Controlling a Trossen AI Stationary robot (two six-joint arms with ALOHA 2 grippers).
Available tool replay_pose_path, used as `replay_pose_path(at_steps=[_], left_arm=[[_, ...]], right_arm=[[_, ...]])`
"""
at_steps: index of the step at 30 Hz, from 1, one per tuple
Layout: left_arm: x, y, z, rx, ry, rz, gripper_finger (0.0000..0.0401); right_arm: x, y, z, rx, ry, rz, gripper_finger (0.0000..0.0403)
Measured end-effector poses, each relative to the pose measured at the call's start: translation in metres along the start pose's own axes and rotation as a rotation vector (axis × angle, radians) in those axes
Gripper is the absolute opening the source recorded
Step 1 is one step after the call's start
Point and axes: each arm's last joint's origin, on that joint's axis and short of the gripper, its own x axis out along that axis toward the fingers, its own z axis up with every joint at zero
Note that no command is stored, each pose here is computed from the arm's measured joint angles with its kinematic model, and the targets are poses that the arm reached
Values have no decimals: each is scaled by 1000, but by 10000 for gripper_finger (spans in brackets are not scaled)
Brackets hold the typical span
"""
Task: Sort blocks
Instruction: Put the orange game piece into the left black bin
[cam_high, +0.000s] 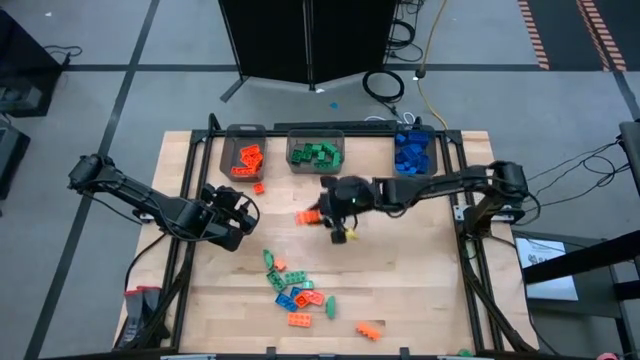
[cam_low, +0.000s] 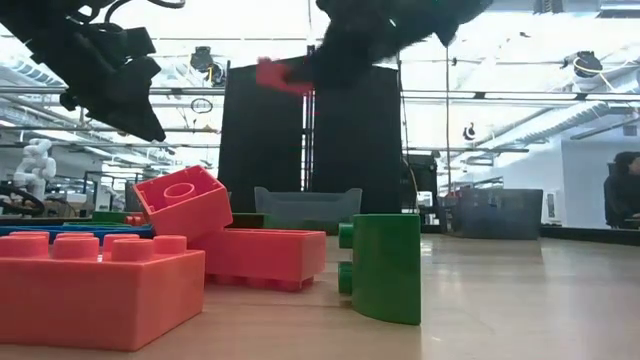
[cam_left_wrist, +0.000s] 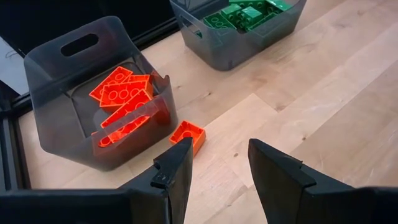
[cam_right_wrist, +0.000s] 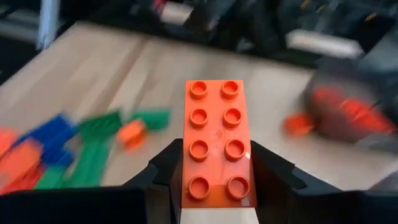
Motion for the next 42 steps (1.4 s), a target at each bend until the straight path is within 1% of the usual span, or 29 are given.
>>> replay_pose_path(at_steps=[3,6,11,14,17,22,25,27,29,33,38,41,42], left_arm=[[0,0,0,0,0,0,160],[0,0,0,0,0,0,160],[0,0,0,0,0,0,160],[0,0,0,0,0,0,160],[0,0,0,0,-1,0,160],[0,0,0,0,-7,4,160],[0,0,0,1,-7,4,160],[0,0,0,1,-7,4,160],[0,0,0,1,-7,4,160],[0,0,0,3,-6,5,160],[0,0,0,4,-5,5,160],[0,0,0,3,-3,4,160],[0,0,0,3,0,3,160]], right_arm=[[-7,-15,29,3,-82,-41,120],[-15,-29,51,-2,-138,-75,120],[-28,-55,71,-8,-191,-204,120],[-34,-72,75,3,-216,-270,120],[-33,-91,71,42,-239,-356,120],[-24,-118,64,117,-331,-417,120],[-13,-127,57,163,-376,-425,120],[-4,-133,51,195,-378,-428,120],[5,-140,52,212,-388,-430,120],[29,-152,61,207,-390,-427,120],[67,-169,70,191,-332,-421,120],[83,-183,74,191,-321,-423,120],[88,-187,76,189,-325,-408,120]])
